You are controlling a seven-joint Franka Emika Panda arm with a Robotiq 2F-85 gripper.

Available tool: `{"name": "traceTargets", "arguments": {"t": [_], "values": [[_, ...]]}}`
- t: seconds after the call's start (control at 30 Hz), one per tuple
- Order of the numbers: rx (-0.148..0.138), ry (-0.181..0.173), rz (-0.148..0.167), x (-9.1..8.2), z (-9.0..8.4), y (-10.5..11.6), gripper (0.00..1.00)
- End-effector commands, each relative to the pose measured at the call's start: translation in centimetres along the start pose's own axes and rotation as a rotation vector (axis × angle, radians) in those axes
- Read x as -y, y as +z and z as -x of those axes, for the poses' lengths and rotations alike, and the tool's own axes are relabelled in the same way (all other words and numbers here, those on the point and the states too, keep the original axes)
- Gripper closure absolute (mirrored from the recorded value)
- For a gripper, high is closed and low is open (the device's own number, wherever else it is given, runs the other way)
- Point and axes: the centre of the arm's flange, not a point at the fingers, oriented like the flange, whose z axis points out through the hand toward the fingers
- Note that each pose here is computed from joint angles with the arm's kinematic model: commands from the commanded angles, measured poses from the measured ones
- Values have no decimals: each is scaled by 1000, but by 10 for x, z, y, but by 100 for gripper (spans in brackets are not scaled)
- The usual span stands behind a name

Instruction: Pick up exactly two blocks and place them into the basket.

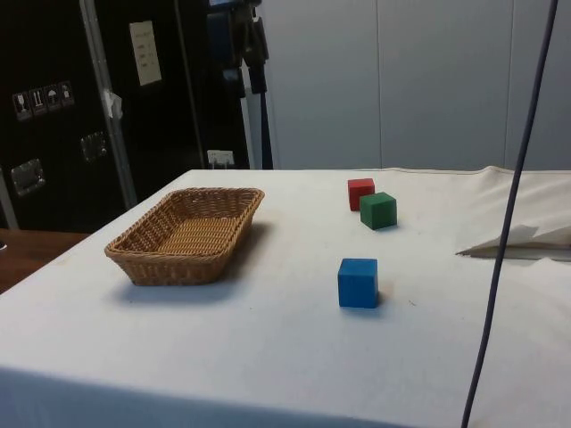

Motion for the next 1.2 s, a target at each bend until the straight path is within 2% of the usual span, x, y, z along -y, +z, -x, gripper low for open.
{"name": "traceTargets", "arguments": {"t": [0.0,0.03,0.2,0.23,0.27,0.43,0.47,0.5,0.53,0.6,0.73,0.77,0.8,0.83,1.03,1.07,1.1,1.17], "values": [[3,-1,-1,1,1,2,0],[-12,2,1,2,10,3,0],[-26,-9,-8,9,13,5,0],[-6,-11,-14,8,6,5,0],[-30,-10,-10,10,13,5,0],[-64,-22,-25,18,14,6,0],[-69,-22,-28,19,15,6,0],[-49,-28,-33,19,12,7,0],[-73,-24,-31,21,15,7,0],[-88,-31,-40,24,18,9,0],[-108,-39,-52,27,23,16,0],[-91,-44,-55,27,22,17,0],[-97,-46,-58,28,24,18,0],[-124,-45,-60,30,28,21,0],[-148,-54,-66,29,41,39,0],[-132,-56,-77,30,38,37,0],[-151,-56,-67,30,43,41,0],[-154,-61,-61,29,46,45,0]]}}
